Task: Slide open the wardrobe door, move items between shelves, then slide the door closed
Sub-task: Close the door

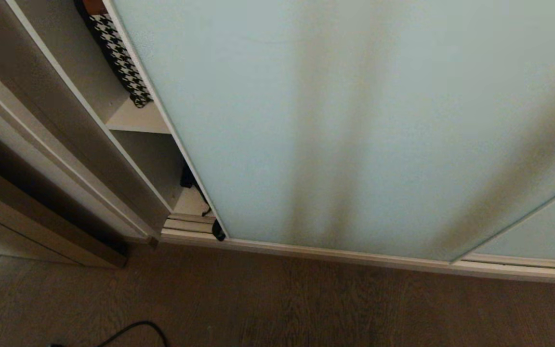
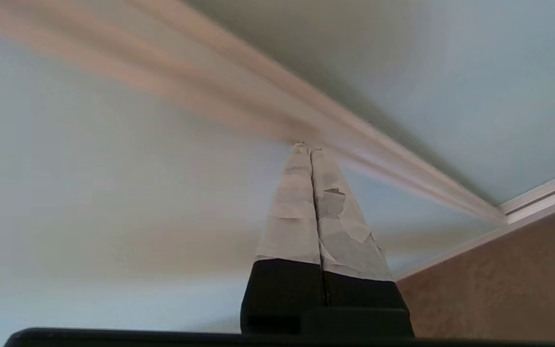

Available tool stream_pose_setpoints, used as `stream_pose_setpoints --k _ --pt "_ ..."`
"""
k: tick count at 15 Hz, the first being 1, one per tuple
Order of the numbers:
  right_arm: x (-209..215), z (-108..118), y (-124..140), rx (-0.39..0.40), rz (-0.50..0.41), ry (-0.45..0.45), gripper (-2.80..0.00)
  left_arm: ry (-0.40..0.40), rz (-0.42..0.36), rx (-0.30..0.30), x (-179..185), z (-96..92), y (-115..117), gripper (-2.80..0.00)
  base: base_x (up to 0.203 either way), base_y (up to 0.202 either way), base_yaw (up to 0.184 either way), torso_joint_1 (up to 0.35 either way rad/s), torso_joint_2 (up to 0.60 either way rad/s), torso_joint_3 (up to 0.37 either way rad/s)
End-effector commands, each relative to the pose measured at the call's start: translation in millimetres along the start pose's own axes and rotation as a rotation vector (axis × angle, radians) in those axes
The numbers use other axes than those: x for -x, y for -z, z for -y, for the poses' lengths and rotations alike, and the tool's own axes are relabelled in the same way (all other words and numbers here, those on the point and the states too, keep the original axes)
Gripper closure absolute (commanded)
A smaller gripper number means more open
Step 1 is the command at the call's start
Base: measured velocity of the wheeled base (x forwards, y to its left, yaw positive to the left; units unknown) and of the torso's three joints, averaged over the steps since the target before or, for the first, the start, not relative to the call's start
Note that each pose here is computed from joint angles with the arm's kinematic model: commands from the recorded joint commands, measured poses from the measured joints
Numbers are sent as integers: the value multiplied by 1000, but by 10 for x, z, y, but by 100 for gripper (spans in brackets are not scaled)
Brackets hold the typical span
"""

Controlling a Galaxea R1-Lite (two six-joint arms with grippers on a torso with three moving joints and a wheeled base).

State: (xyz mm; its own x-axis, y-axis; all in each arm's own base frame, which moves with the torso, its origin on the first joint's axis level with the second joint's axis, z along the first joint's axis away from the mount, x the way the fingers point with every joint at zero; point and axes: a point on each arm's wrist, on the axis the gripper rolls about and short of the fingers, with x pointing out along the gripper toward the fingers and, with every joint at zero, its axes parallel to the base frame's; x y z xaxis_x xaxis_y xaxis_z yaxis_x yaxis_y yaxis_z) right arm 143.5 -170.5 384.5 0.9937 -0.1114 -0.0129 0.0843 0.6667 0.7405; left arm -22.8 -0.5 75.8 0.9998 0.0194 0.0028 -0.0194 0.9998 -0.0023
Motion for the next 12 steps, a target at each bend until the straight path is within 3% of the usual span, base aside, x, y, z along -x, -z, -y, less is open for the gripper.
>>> stream_pose_setpoints --k 1,7,12 --pt "81 -142 159 7 -26 -35 0 -1 -1 1 -1 0 -1 0 0 0 0 0 0 0" --pt "204 -219 429 -5 -73 -58 0 -1 -2 1 -2 0 2 0 0 0 0 0 0 0" --pt "356 -282 514 8 -32 -39 0 -1 -3 1 -2 0 4 0 0 0 0 0 0 0"
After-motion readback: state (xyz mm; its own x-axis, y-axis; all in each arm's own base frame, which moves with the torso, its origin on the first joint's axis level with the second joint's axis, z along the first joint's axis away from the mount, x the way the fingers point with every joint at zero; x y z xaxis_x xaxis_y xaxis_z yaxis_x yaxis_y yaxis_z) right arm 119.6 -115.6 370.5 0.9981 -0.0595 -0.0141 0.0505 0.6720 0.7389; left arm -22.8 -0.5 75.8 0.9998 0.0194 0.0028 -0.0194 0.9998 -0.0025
